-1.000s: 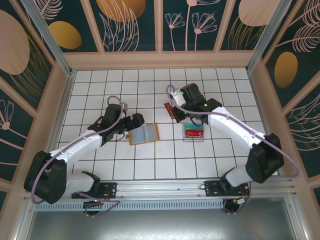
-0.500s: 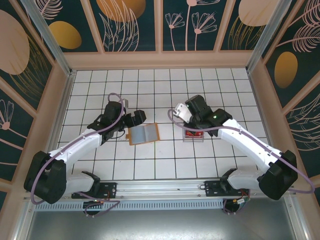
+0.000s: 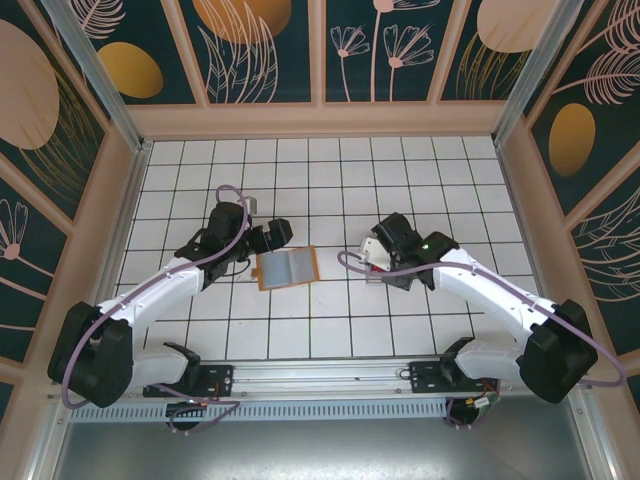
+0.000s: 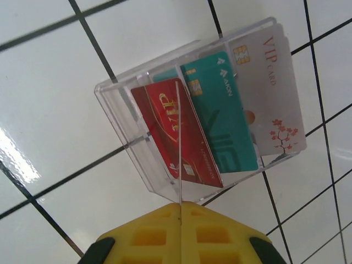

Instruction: Take the credit cards out of the card holder

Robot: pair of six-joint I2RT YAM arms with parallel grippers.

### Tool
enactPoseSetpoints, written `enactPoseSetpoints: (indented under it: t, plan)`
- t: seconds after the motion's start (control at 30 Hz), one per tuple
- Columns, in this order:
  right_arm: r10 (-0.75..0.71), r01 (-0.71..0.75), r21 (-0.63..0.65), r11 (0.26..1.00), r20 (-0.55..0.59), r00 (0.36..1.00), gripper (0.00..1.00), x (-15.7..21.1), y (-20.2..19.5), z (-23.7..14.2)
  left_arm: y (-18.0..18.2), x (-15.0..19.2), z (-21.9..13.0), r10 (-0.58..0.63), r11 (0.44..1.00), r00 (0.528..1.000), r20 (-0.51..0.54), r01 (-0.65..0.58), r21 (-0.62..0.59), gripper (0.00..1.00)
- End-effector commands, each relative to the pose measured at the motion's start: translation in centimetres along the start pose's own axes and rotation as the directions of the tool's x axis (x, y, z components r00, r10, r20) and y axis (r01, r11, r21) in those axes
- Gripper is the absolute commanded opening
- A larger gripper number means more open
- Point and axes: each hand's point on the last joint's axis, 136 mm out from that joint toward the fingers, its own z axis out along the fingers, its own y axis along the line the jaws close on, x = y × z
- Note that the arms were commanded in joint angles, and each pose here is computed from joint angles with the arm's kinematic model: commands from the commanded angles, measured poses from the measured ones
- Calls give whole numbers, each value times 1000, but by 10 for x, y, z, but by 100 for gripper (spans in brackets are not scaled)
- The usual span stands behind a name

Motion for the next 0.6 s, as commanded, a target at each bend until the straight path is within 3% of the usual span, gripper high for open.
enactPoseSetpoints:
  t: [0.0,0.27,0.57]
  plan:
    - [-73,74,26,997,-42,996,0,9,2,6,0,-9,2,22,1000,999,28,-22,-10,99]
    - [-151,154,79,985,-50,987,0,2,-6,8,3,-8,2,22,1000,999,28,-21,-22,99]
    - [-184,185,41,982,-26,983,0,-5,6,17,6,-6,3,17,999,1000,24,-16,-27,99]
